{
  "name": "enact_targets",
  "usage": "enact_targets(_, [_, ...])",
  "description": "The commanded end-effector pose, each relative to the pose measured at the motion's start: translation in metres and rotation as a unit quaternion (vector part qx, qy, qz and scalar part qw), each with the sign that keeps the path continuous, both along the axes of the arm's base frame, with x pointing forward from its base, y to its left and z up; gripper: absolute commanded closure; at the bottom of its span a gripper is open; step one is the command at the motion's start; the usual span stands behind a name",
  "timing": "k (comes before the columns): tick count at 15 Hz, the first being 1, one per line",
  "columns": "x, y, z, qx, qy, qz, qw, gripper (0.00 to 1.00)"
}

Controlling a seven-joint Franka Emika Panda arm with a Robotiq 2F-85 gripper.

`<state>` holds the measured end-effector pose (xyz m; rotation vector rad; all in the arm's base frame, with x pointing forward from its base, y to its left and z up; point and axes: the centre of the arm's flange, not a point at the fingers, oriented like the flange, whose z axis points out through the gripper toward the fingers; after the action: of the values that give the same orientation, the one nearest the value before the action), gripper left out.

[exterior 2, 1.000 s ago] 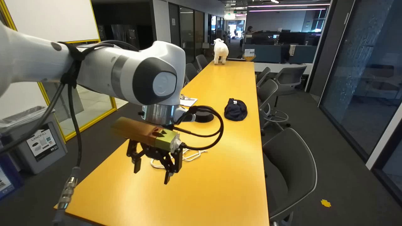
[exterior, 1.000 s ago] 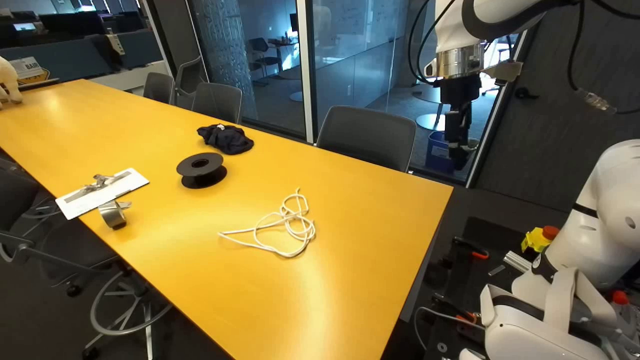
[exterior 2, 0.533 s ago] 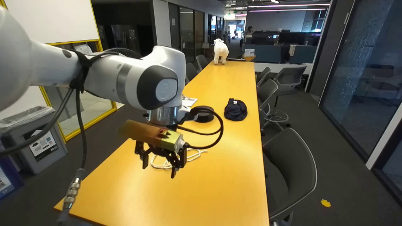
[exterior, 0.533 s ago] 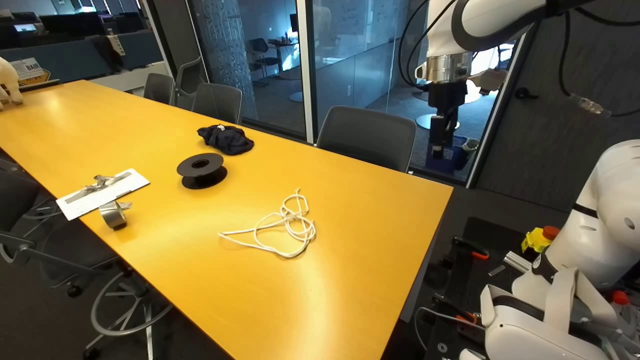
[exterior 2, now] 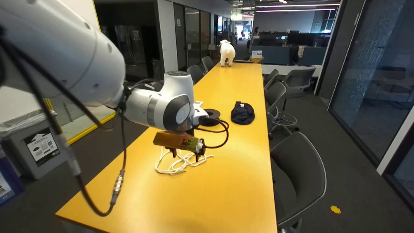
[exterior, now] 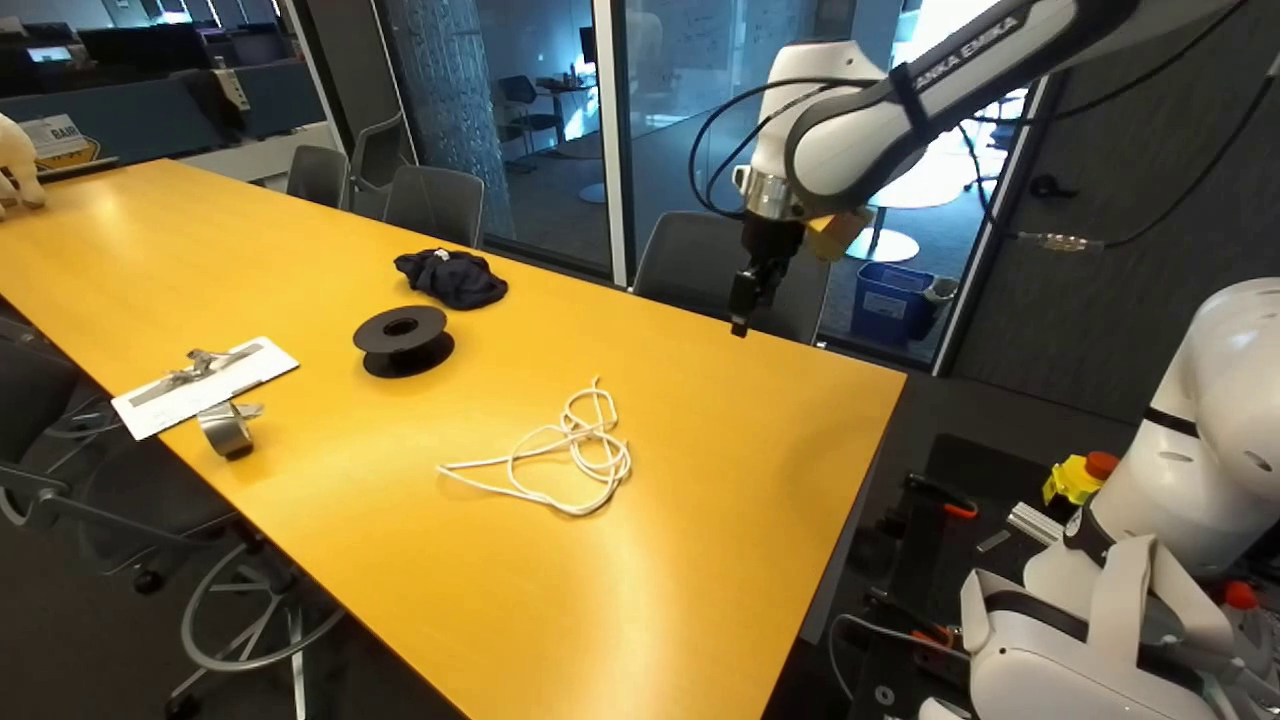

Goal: Untangle the two ropes on the table.

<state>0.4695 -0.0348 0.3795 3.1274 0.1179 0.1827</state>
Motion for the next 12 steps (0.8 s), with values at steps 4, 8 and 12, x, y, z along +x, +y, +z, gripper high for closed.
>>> enact_targets(4, [0.132, 0.032, -0.078, -0.005, -0.017, 0.065, 0.9977, 0.0])
enact_targets(8, [0.169, 0.075, -0.12, -0.005, 0.003, 0.117, 0.9931, 0.0])
enact_targets(12, [0.19, 0.109, -0.148, 0.0, 0.015, 0.157, 0.9875, 0.0])
